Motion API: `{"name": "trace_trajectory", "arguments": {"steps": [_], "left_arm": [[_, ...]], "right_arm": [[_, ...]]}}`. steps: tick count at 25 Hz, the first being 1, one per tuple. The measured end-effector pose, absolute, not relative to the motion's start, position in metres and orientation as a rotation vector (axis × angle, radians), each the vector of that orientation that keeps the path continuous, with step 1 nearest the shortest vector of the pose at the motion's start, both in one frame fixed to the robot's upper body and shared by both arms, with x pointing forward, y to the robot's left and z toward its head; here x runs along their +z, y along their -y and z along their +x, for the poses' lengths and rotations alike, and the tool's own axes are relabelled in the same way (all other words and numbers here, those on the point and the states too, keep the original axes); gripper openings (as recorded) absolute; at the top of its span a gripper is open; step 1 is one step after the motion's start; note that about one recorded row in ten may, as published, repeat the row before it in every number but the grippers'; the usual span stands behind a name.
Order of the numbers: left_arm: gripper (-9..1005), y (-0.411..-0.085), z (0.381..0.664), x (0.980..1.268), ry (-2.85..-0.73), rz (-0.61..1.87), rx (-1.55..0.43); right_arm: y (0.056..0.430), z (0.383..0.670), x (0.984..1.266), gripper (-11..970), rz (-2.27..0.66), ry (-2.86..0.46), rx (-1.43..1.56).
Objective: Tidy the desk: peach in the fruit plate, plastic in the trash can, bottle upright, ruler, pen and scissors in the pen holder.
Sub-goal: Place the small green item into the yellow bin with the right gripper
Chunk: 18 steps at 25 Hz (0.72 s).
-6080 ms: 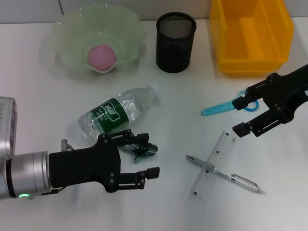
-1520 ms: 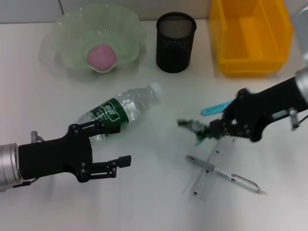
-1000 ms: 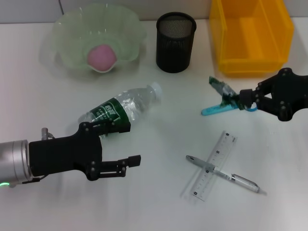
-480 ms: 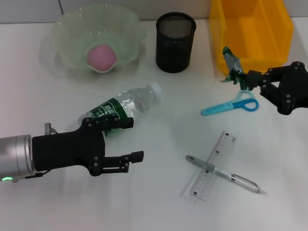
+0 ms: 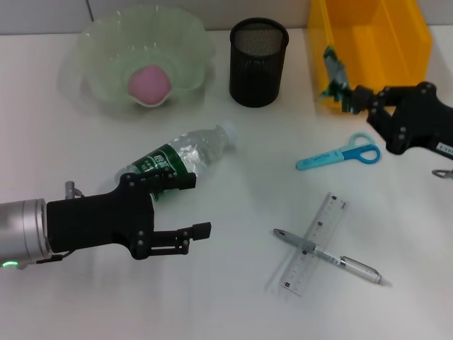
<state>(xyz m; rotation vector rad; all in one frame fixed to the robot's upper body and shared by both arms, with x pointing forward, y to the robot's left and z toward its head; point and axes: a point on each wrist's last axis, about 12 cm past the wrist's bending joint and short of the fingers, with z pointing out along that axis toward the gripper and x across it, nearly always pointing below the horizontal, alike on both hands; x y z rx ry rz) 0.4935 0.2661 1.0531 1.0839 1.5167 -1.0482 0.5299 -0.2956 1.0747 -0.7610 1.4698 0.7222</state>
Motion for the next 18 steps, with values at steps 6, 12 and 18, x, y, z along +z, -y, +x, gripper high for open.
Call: {"name": "trace_trajectory", "arguments": {"steps": [6,12,18], "left_arm": [[812,-0.267,0.492,1.053,-1.516,1.081,-1.052],[812,-0.267,0.492,1.053,-1.513,1.082,-1.055],[812,-0.267,0.492,1.054,-1.508,1.086,-1.05]], "right_arm": [[0.297,0.539,1.065,5,-0.549,-1.47,0.593],[0.299,0.556,1.063,5,-0.383,-1.5,0.514],[0.297,0.583,1.064,6,-0.313,-1.583,0.427]]}}
